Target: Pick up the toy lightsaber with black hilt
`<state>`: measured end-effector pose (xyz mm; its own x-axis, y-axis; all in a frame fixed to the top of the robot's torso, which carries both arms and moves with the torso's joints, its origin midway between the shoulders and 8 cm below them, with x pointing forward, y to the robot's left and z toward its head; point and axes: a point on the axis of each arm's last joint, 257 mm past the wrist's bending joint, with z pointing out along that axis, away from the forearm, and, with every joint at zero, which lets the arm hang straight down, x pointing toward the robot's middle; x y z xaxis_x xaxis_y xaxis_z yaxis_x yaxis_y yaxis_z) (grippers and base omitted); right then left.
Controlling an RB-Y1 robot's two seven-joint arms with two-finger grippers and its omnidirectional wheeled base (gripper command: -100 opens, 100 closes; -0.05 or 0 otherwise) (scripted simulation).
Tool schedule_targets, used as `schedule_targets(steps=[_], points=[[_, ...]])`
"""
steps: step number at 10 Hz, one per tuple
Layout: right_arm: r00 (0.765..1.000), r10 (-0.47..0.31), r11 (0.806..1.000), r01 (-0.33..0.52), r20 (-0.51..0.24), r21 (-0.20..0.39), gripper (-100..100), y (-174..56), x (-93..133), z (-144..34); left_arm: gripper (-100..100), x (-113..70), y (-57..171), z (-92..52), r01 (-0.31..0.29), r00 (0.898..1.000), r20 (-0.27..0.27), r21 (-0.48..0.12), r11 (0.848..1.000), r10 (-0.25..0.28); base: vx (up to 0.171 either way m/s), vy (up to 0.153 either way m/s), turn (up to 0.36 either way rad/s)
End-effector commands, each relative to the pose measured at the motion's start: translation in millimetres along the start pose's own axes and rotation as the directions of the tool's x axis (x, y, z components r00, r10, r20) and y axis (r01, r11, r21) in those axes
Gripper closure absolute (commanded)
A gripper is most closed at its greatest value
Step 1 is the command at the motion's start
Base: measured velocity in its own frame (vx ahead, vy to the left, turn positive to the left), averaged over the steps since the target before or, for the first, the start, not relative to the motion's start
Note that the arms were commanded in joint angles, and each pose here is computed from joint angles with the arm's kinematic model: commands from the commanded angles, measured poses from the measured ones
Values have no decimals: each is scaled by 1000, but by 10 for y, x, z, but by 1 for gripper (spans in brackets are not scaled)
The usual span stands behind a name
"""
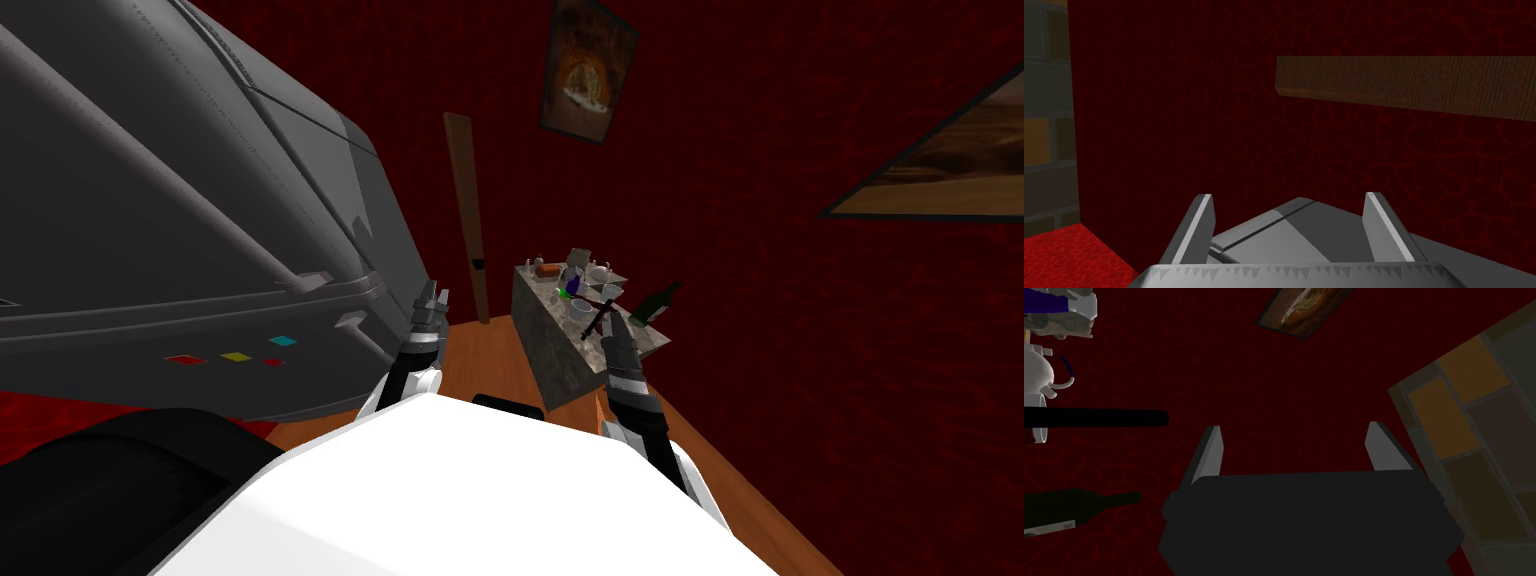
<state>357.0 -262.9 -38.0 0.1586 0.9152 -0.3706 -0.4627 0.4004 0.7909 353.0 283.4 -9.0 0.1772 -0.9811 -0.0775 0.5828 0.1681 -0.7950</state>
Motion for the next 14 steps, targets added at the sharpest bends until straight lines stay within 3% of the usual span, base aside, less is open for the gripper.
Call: schedule_targets(steps=[1,3,6,11,14], points=[[997,-67,996,68,-28,60,-100,-231,36,-102,0,0,0,0,0,1000,0,0,1000,0,-84,90,-36],[986,-150,980,157,-72,121,-100,-497,78,-205,0,0,0,0,0,1000,0,0,1000,0,-68,68,-39],[960,-249,948,269,-132,169,-100,-771,119,-314,0,0,0,0,0,1000,0,0,1000,0,-24,53,-47],[869,-428,864,474,-247,171,-100,-1125,157,-452,0,-1,0,-1,0,1000,0,0,1000,0,65,15,-61],[782,-535,789,597,-318,141,-100,-1320,152,-536,0,-1,1,-1,0,1000,0,0,1000,0,104,11,-73]])
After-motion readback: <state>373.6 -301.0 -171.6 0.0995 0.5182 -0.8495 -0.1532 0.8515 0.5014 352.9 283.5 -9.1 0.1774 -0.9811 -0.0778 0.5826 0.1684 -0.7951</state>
